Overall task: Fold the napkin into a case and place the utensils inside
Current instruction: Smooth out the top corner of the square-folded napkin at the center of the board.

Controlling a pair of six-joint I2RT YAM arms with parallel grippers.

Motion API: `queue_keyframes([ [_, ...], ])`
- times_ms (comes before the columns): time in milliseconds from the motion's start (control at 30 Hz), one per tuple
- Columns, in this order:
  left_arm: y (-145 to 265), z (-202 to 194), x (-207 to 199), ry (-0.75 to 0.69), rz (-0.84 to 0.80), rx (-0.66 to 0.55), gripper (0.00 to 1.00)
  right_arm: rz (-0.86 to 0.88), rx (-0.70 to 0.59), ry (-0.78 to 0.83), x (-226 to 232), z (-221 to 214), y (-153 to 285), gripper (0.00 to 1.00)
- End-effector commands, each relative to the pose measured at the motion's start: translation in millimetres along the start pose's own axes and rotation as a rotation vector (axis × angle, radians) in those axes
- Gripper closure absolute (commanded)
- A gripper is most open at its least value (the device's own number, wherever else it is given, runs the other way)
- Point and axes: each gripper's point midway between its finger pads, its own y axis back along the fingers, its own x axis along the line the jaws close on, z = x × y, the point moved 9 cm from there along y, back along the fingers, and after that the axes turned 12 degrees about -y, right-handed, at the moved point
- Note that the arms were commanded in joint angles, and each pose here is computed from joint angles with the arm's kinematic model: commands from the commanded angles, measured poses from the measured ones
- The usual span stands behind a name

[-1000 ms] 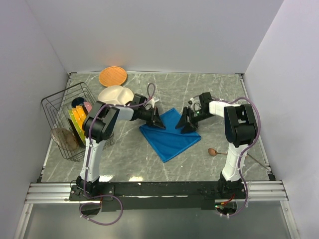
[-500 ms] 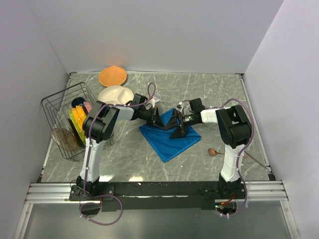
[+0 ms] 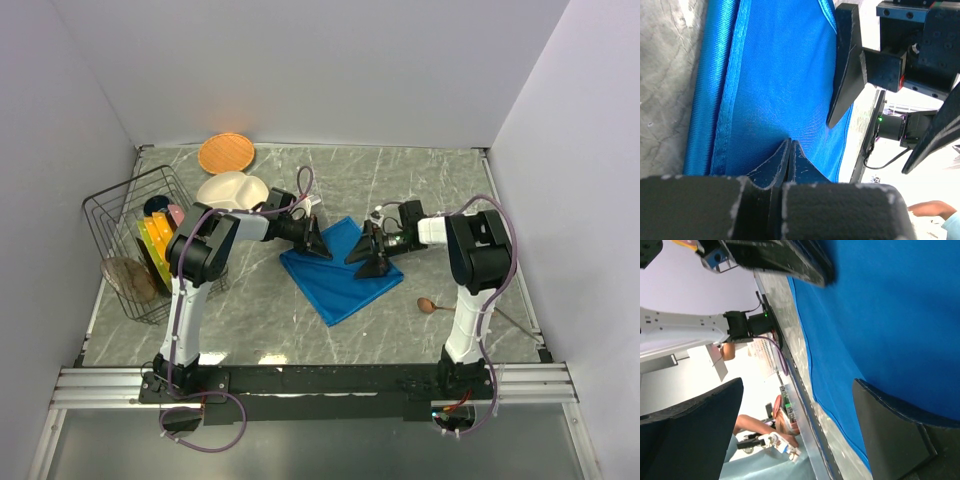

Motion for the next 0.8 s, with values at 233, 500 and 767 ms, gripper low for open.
queue_keyframes([
  [233,-0.2,-19.3,30.7,0.070,0.102,0.041,0.99,-0.104,-0.025,-0.034,-41.4,-12.3,40.9,0.01],
  [500,3.1,3.3,8.5,-0.035,0.021,-0.006,0.97,-0.063,-0.031,0.048,-2.8,-4.8,45.3,0.07],
  [767,33.9,66.4,-64.5,-0.382,0.021,-0.096,0.50,-0.119,-0.109,0.175,59.2,4.5,68.1,0.26],
])
